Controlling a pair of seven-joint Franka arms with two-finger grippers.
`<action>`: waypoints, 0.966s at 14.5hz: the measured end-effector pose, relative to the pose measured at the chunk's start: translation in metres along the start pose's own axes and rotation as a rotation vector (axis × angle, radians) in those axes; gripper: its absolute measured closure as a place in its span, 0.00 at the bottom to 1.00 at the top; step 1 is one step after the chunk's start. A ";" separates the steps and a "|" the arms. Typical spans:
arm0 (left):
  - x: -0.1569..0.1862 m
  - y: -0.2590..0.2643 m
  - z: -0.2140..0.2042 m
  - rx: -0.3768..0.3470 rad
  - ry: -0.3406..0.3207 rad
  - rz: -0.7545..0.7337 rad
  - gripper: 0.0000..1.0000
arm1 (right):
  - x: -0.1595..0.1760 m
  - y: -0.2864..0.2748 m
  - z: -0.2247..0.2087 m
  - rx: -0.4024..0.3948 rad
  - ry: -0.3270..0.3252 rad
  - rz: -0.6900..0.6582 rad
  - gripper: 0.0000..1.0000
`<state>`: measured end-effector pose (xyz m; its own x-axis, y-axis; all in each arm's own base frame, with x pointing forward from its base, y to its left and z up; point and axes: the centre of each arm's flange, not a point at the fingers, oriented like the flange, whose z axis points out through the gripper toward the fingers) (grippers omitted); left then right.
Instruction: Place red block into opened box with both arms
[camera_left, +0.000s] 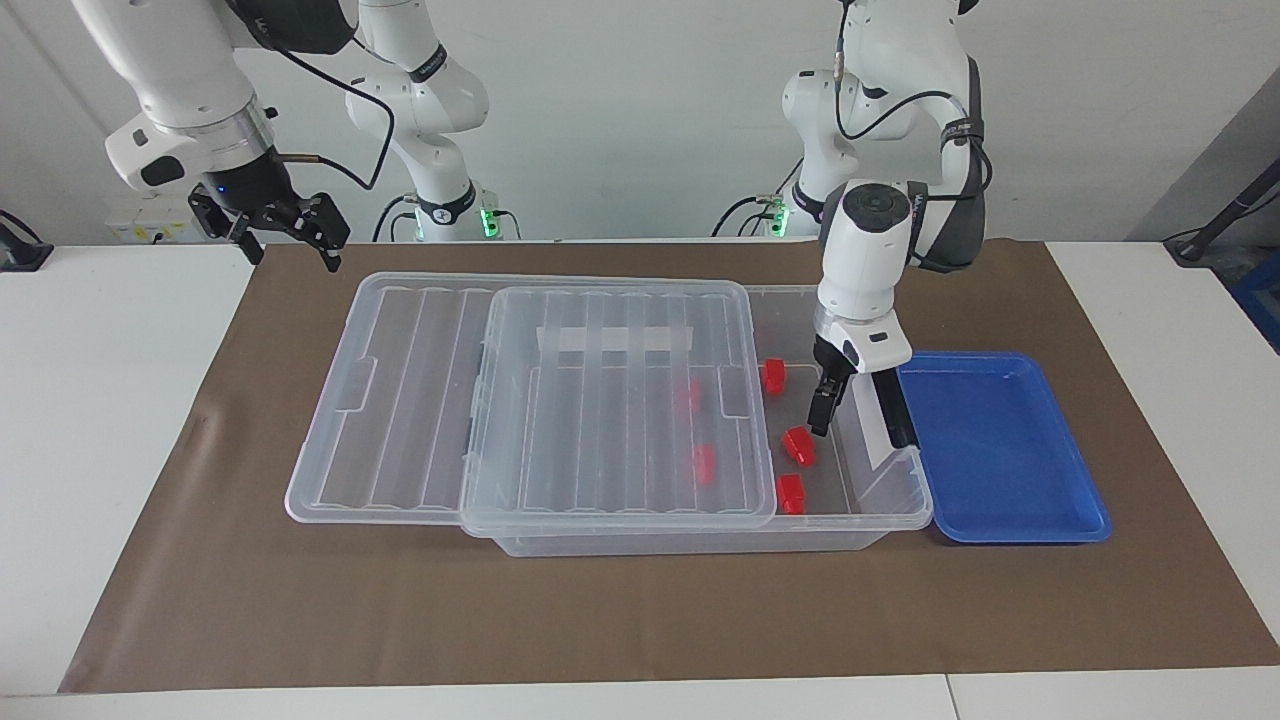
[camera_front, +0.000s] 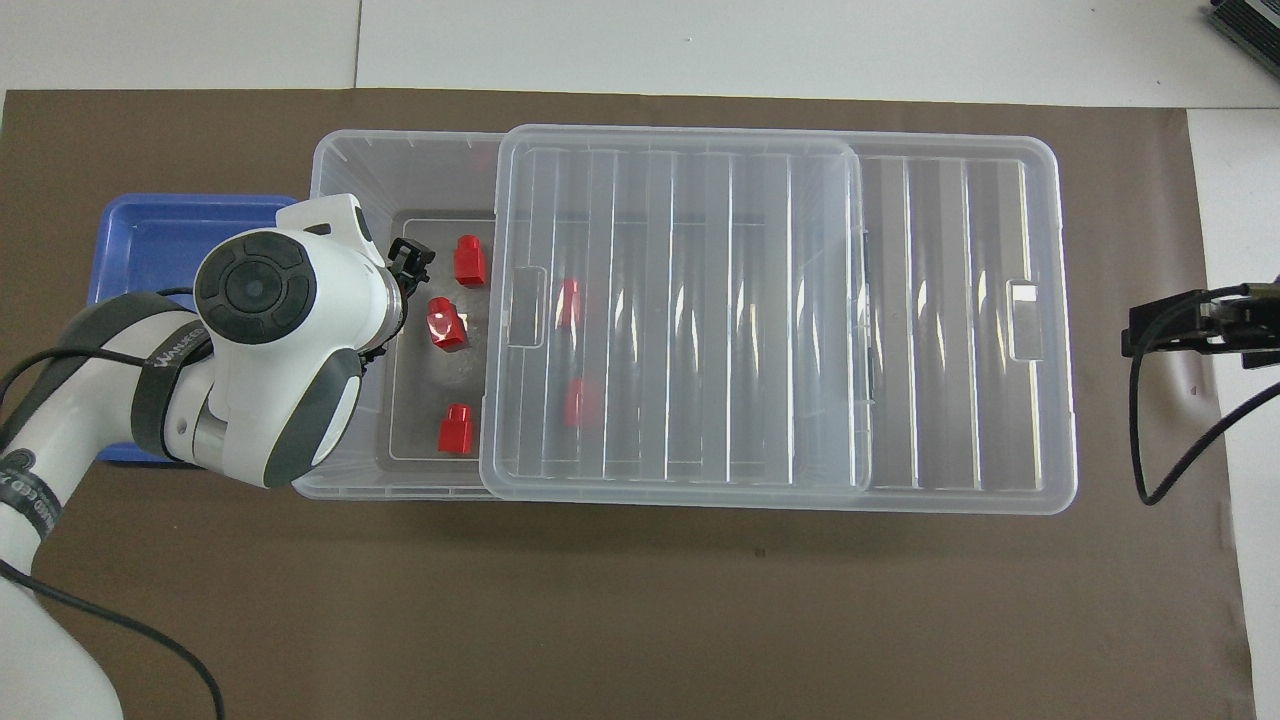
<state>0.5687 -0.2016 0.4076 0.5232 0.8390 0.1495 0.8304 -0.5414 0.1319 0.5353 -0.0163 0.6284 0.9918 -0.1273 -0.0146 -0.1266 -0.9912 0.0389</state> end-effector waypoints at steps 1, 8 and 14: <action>0.001 0.000 -0.008 0.002 0.001 -0.019 0.00 | 0.000 0.000 0.000 0.000 0.000 0.001 0.00; 0.034 0.008 -0.113 0.006 0.027 -0.102 0.00 | 0.013 0.004 0.012 0.008 0.073 0.010 0.00; 0.120 -0.045 -0.156 0.080 0.022 0.344 0.00 | 0.029 0.036 0.047 -0.003 0.128 -0.140 0.04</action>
<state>0.5637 -0.0853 0.5719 0.7713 0.6064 0.1934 0.6192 -0.7852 -0.0074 0.5588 -0.0573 0.5820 0.9940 0.0177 0.1075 0.0125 -0.9987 0.0488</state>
